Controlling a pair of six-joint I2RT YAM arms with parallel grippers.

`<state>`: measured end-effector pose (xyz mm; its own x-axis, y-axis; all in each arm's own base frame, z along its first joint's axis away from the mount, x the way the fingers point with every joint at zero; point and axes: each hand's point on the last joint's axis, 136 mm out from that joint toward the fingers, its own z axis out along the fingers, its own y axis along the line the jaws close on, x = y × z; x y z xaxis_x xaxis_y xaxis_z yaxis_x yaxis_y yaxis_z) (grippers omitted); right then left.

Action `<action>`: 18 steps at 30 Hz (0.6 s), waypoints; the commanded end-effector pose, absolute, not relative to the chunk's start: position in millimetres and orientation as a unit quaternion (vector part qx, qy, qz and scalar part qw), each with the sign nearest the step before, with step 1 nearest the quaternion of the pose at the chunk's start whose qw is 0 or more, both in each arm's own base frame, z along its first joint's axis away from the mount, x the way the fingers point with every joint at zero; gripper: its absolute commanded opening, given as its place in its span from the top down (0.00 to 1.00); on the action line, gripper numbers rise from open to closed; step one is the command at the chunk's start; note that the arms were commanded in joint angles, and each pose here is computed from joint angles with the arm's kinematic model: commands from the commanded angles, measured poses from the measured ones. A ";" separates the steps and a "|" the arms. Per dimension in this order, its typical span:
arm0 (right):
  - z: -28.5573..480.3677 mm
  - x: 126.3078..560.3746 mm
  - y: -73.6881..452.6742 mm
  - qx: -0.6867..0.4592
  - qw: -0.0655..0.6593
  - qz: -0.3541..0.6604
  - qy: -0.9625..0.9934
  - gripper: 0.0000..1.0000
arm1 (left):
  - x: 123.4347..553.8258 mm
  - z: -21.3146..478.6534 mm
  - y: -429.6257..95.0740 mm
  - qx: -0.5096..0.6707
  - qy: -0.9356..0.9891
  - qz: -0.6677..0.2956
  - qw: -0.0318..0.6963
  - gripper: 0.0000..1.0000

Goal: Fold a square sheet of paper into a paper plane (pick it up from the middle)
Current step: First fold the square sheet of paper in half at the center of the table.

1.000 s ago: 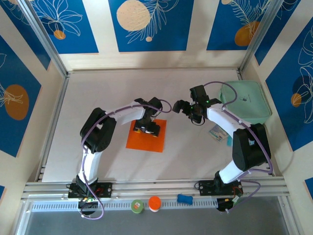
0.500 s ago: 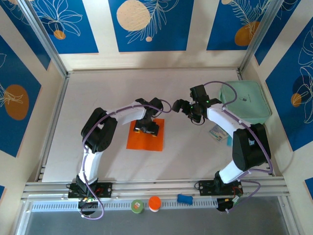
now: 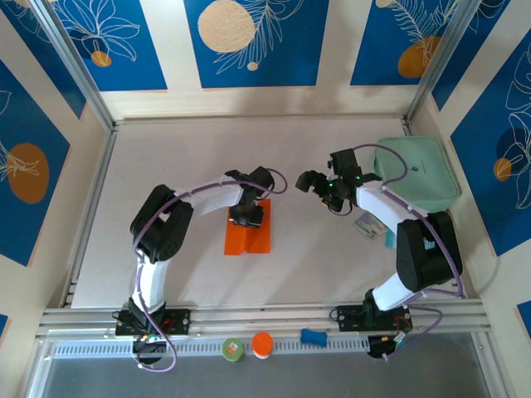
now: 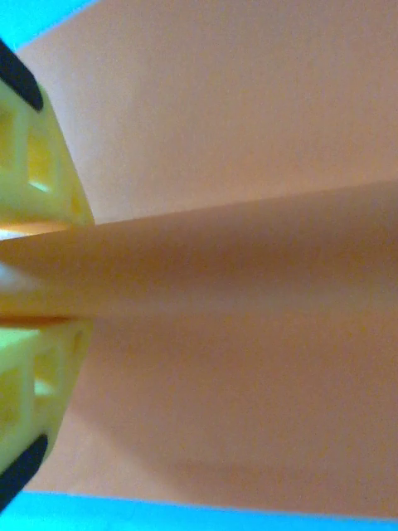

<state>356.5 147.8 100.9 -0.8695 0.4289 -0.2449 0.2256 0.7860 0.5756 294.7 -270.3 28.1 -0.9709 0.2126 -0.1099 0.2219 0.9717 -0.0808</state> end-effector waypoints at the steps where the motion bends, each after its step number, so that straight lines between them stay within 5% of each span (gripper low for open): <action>1: 126.0 359.3 159.6 0.164 0.201 0.358 0.897 0.01 | 305.1 76.7 -297.5 0.114 0.977 -0.142 0.115 0.77; 9: 145.9 356.5 178.0 0.113 0.207 0.437 0.868 0.08 | 316.6 134.3 -331.7 0.090 0.920 -0.345 0.162 0.79; 18: 139.2 340.2 208.8 0.058 0.177 0.468 0.864 0.34 | 340.7 97.4 -320.2 -0.007 0.901 -0.406 0.153 0.82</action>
<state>350.3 194.4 137.8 -0.9097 0.3250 -0.2585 -0.0202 0.5872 0.8092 330.8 -312.7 96.3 -0.9545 -0.0861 -0.2856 0.1357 0.7274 -0.6727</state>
